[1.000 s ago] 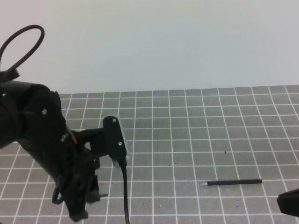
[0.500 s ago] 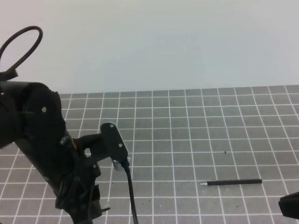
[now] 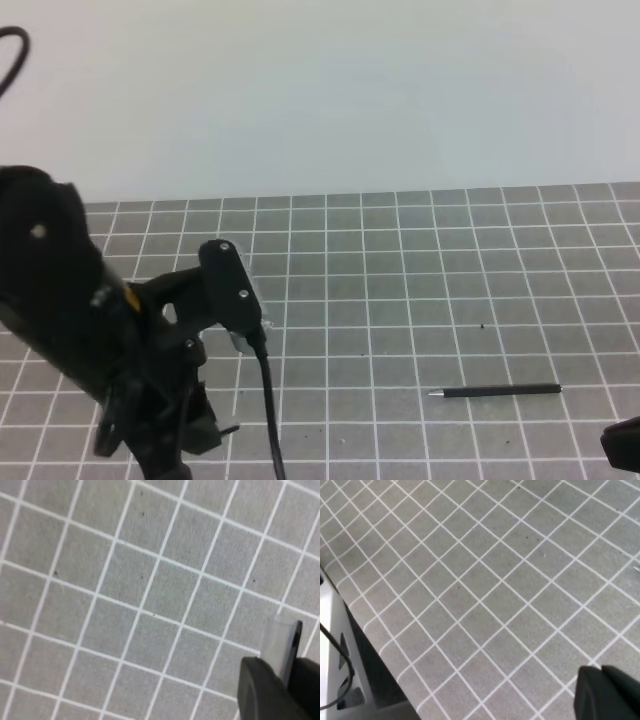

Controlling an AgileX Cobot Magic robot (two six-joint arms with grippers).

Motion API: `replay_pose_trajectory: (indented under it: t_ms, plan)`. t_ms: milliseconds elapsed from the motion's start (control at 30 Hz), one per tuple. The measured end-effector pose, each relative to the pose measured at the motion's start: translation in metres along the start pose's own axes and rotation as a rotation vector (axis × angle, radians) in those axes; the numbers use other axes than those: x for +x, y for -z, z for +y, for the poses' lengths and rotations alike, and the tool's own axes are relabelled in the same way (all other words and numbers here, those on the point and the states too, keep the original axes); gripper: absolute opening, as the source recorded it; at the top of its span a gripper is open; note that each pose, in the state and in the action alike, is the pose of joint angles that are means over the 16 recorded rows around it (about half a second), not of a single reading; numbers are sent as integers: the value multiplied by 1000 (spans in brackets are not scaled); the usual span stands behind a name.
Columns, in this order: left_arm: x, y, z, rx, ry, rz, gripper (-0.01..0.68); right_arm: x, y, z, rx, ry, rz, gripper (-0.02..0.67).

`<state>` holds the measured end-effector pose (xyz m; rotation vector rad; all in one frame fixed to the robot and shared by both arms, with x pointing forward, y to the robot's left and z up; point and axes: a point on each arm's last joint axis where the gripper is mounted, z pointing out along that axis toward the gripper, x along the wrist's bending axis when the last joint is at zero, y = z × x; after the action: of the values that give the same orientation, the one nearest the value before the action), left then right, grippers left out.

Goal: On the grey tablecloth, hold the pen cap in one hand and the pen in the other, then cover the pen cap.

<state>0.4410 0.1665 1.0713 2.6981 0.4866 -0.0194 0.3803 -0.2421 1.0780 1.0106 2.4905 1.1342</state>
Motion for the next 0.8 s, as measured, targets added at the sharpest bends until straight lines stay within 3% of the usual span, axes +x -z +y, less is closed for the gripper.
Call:
replay_pose_trajectory:
  t_ms: [400, 800]
  plan:
    - [-23, 28, -12, -114, -30, 97, 61, 0, 0, 0, 2, -17, -2, -4]
    - [-31, 25, -22, -149, -27, 120, 76, -1, 0, -2, 19, -3, -14, -4]
